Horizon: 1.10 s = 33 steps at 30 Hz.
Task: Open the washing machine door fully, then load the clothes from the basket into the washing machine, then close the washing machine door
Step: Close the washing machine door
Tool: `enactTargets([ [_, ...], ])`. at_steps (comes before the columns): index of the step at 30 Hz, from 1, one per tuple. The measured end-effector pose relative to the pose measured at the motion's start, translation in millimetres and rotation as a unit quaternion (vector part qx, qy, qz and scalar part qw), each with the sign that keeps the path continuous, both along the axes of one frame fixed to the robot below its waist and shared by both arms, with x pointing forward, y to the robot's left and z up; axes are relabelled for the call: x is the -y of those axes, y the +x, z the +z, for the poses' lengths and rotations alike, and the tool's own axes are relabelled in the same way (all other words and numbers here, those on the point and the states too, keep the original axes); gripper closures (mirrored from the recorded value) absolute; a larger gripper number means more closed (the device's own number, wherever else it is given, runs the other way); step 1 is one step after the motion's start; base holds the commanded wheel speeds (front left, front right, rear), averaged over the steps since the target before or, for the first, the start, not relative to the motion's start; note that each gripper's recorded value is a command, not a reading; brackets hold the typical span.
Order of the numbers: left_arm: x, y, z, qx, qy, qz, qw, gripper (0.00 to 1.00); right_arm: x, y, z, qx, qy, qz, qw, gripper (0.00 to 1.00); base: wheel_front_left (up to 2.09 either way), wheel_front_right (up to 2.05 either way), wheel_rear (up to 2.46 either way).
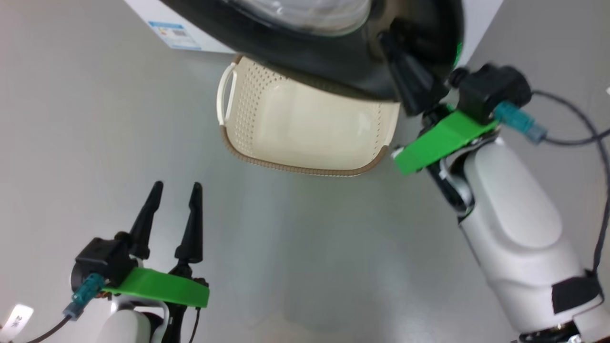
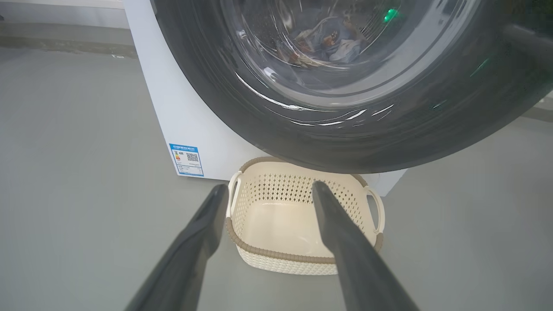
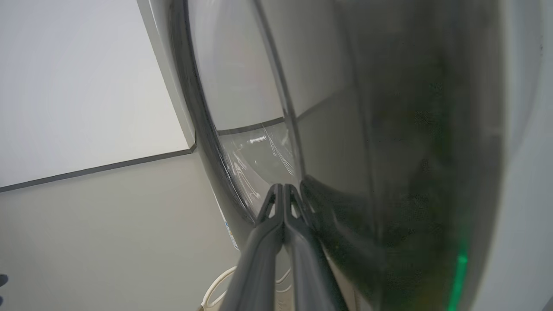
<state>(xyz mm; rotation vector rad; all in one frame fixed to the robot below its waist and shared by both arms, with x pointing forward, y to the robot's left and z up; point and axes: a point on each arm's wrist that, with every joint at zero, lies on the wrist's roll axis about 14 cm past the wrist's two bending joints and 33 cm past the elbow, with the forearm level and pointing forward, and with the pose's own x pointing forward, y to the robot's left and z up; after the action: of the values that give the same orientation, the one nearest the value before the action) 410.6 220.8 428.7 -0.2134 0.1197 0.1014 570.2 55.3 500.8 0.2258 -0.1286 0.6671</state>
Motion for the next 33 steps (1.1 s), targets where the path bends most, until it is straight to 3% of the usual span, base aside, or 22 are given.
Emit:
enactTargets([
  [33,3,17,-11,-0.010,-0.001,-0.010,1.000,0.00,27,118,0,0.024,-0.021,-0.090,0.995,1.00,0.00,0.00,0.00],
])
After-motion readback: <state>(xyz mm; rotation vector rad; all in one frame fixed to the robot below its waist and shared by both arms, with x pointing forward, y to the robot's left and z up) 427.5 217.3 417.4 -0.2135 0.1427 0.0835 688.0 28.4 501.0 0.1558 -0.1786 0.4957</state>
